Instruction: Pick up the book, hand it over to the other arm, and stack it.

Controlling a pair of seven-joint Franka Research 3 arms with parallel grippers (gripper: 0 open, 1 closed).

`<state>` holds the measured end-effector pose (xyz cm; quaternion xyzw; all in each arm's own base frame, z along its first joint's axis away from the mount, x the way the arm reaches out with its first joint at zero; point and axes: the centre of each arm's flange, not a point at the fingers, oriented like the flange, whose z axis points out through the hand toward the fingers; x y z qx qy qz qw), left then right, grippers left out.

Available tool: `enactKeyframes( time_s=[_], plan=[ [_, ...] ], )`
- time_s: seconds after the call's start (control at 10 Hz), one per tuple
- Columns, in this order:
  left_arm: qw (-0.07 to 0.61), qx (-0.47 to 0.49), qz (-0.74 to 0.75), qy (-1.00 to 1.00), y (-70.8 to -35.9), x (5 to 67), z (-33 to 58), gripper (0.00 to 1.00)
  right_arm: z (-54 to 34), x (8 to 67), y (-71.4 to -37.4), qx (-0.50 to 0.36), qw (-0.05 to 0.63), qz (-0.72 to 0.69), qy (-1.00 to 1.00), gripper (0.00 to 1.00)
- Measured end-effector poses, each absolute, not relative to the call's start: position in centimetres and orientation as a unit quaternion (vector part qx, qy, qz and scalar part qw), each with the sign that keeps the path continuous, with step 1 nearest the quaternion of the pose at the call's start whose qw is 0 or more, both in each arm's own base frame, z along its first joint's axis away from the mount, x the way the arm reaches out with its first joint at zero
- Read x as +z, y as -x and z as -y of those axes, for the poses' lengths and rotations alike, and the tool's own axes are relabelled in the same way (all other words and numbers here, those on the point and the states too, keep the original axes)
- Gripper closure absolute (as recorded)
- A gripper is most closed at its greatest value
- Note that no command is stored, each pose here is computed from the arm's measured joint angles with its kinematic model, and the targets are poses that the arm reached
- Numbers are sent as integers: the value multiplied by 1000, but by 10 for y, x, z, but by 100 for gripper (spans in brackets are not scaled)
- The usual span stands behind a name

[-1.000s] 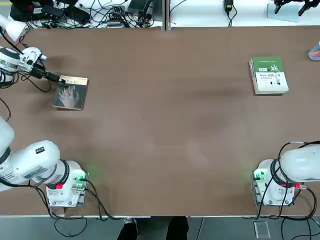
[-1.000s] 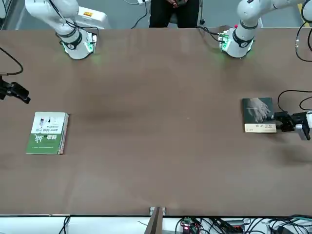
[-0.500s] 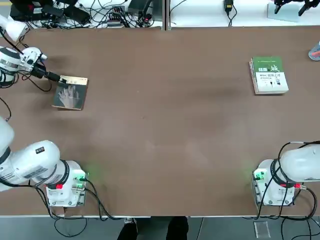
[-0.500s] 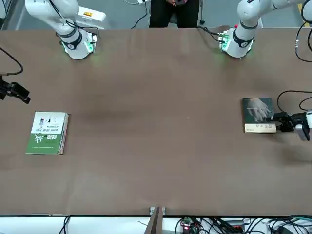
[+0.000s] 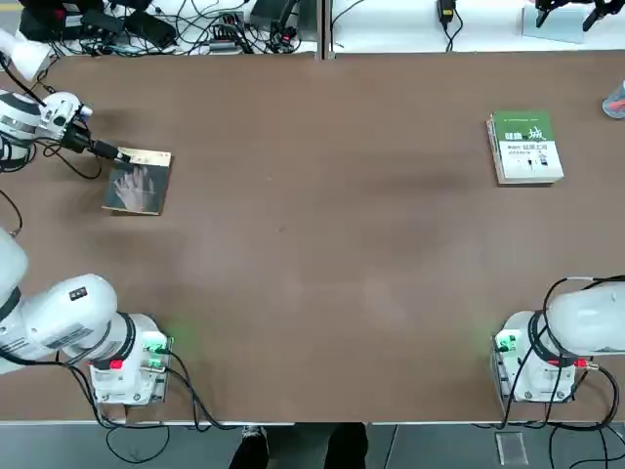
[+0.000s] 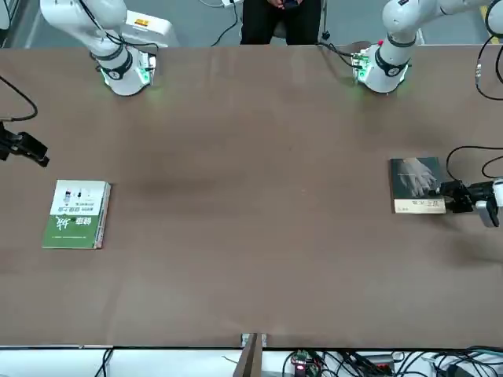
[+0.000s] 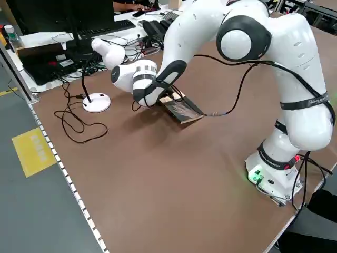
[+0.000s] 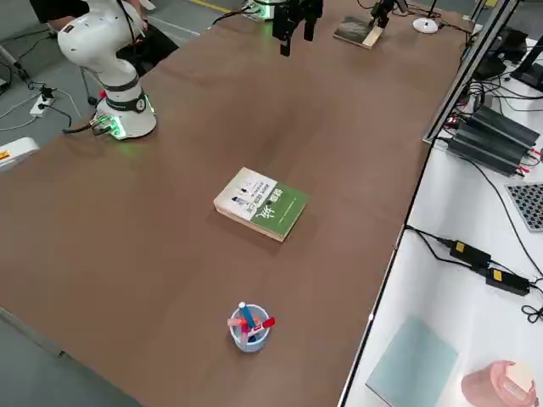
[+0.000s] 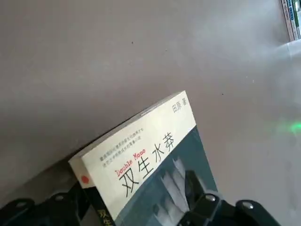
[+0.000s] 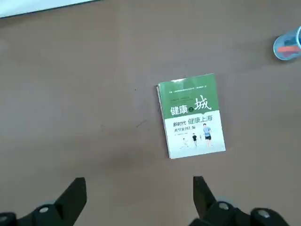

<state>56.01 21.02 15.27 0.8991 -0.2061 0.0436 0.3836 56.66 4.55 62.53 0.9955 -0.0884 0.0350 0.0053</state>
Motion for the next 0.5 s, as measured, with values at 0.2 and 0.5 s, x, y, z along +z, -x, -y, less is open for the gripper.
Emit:
enactKeyframes(
  time_s=[0.2, 0.5],
  plan=[
    [384, 43, 207, -899, -560, 152, -210, 29, -45, 625, -566, 34, 6, 88, -995, 0],
    [384, 45, 211, -898, -560, 151, -210, 42, -45, 625, -566, 33, 6, 88, -996, 0]
  ],
)
